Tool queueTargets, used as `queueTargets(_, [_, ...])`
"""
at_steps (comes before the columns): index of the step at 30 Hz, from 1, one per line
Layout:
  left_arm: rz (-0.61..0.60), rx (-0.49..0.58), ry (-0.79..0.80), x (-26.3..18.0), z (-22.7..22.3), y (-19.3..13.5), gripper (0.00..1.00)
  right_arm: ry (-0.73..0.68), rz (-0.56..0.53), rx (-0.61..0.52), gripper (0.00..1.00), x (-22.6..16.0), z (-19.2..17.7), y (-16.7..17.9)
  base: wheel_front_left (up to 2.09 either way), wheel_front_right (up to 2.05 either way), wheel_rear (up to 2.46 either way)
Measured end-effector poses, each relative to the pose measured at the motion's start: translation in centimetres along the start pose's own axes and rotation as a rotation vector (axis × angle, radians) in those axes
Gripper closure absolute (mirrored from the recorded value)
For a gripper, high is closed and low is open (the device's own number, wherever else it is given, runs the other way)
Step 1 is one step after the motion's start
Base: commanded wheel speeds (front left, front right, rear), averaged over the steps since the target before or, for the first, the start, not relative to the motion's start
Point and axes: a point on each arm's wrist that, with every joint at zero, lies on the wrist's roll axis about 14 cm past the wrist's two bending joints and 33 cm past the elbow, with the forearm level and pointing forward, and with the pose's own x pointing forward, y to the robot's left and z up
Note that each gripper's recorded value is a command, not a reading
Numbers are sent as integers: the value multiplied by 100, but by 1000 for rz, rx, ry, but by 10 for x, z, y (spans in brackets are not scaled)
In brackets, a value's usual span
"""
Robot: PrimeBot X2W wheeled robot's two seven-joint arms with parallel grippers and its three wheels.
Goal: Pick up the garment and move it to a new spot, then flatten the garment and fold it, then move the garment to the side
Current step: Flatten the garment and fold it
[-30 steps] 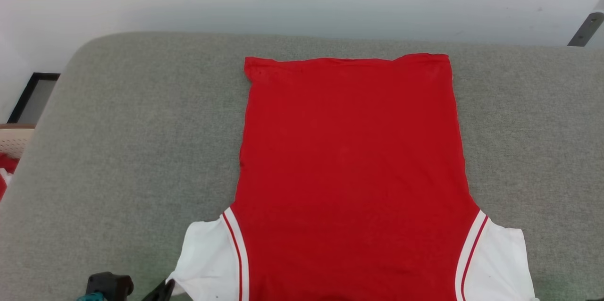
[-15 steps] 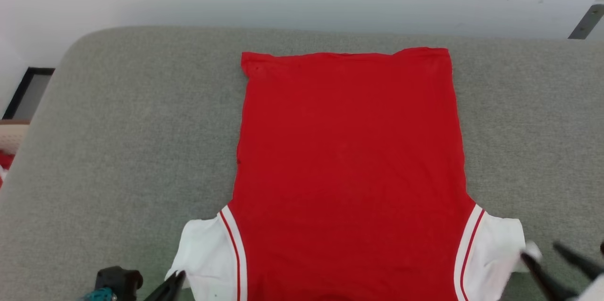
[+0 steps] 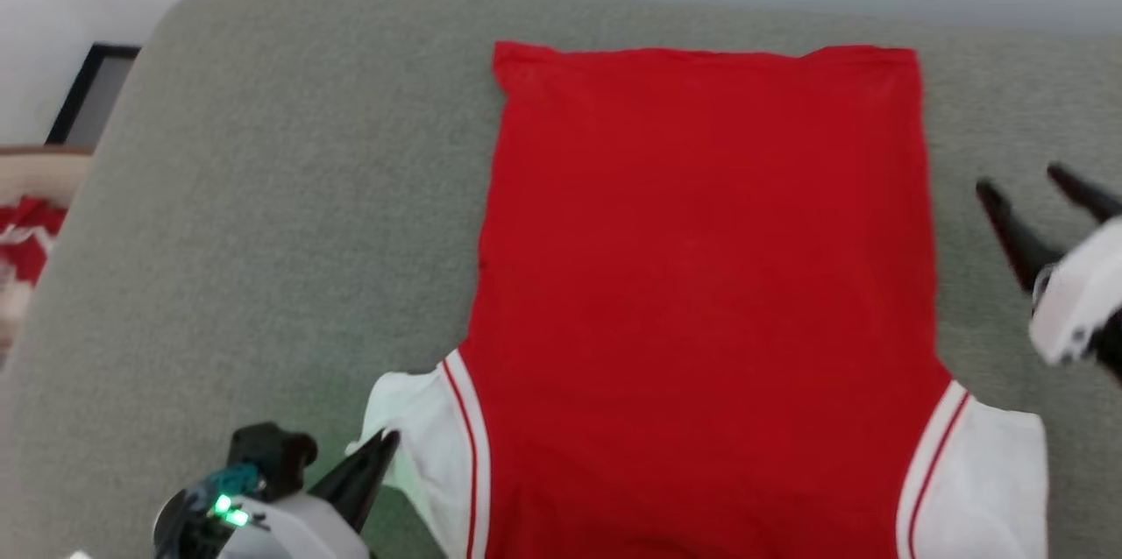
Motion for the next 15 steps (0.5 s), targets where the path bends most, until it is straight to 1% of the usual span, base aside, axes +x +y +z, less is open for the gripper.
queueTargets(3, [-2,1,-3,5,2,1,100,8,-5,8,0,30,9,-6,0,0,0])
queueTargets(6, [-6,-7,-6,11,4,0,100,47,-12,7,0,58,10,-11,0,0,0])
queueTargets(11, [-13,-15,2,21,1,0,100,145,-25,22,0,101,-1,-17,0,0,0])
queueTargets(15, [-10,-21,10,26,-3,2,100,239,-31,18,0,130,-17,-18,0,0,0])
